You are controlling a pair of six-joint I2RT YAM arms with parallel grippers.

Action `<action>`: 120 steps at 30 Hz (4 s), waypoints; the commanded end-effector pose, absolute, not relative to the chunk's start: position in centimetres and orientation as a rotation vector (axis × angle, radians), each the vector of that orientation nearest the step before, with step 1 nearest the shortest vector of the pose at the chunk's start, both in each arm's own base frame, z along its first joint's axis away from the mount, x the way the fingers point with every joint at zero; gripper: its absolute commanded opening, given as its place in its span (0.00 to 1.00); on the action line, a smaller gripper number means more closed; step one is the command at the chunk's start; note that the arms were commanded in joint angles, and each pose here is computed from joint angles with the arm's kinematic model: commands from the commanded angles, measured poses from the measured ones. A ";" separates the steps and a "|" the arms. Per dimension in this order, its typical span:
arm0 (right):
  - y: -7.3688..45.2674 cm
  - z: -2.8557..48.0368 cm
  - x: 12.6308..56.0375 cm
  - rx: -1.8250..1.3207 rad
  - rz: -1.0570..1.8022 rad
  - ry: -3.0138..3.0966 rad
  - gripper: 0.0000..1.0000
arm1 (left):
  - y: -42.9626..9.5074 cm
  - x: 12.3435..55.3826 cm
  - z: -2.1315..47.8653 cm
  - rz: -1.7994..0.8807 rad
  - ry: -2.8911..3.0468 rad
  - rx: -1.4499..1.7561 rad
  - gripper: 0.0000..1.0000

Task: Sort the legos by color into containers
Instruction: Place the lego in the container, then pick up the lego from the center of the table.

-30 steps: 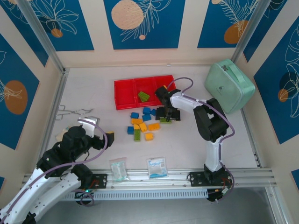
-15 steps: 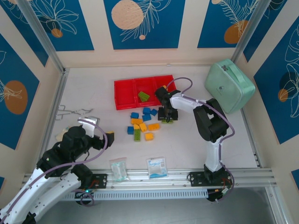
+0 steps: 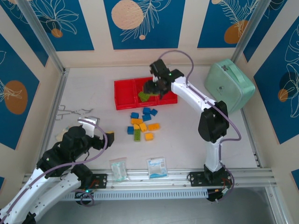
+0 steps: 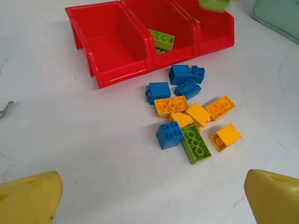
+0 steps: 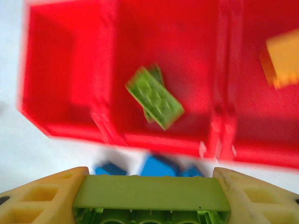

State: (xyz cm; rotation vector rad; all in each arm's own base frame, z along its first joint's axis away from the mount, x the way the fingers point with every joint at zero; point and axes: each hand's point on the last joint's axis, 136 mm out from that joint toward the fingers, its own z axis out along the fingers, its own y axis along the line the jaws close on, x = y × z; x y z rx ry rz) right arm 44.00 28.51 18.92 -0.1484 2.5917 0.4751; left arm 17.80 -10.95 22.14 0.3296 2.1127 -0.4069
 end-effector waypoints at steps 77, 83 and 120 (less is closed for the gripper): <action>25.0 12.8 31.7 -1.478 0.277 2.056 0.90 | -11.2 18.1 21.9 -0.396 2.125 0.326 0.99; 24.4 8.0 29.3 -1.740 0.196 2.016 0.88 | -11.2 18.2 21.8 -0.394 2.130 0.318 0.99; 26.9 1.6 29.2 -1.925 0.228 2.085 0.51 | -10.8 18.1 22.1 -0.388 2.115 0.314 0.99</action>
